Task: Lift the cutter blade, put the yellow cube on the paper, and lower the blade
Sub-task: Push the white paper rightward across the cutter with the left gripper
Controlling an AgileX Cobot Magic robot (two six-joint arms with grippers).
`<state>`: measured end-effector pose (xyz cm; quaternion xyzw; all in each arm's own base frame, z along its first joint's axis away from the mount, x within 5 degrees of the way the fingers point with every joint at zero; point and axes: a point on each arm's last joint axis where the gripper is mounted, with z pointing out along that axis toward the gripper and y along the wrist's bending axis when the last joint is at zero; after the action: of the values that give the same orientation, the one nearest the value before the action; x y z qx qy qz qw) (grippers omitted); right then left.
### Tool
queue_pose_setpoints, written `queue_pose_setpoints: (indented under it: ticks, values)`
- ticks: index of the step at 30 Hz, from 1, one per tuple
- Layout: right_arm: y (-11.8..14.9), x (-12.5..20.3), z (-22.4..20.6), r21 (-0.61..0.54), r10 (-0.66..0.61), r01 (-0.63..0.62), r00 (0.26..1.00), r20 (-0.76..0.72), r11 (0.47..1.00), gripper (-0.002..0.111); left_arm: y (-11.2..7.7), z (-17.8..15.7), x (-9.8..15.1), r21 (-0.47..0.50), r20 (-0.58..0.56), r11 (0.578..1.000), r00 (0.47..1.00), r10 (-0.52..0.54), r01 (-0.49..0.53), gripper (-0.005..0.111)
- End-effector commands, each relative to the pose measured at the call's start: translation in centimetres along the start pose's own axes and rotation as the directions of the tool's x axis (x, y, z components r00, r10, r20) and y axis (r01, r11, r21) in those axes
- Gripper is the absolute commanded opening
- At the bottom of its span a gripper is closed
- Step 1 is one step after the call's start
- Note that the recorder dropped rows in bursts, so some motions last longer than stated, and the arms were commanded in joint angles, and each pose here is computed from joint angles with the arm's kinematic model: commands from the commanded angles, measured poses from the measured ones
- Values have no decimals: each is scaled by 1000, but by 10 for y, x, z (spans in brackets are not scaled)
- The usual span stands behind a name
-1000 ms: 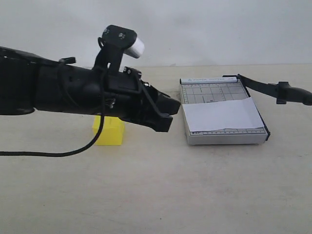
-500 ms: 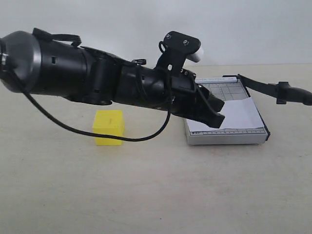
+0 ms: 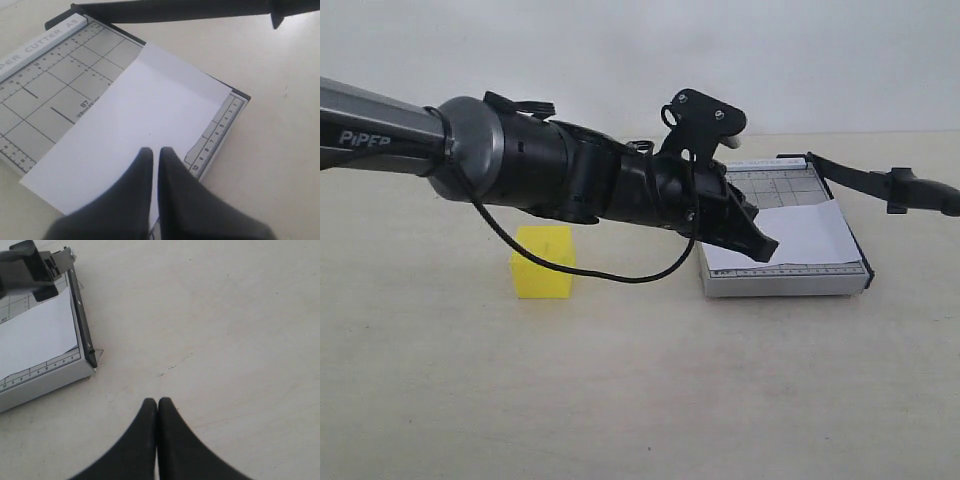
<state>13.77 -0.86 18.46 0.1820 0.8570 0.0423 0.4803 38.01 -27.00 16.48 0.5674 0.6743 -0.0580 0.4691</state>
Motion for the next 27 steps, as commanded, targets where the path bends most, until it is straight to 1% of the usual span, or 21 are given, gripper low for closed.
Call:
queue_pose_setpoints:
  ticks: [1, 10, 18, 27]
  values:
    - [-1, 1, 0, 7, -9, 9, 1000, 3, 1000, 0, -1, 11, 3, 0, -8, 1000, 1000, 8, -8, 4]
    - [-1, 1, 0, 7, -9, 9, 1000, 3, 1000, 0, -1, 29, 18, -30, -81, 999, 997, 9, -12, 4]
    - [-1, 1, 0, 7, -9, 9, 1000, 3, 1000, 0, 3, 36, 16, -37, -66, 999, 998, 21, -24, 4]
    - [-1, 1, 0, 7, -9, 9, 1000, 3, 1000, 0, 0, 40, 21, -31, -82, 999, 996, 21, -24, 4]
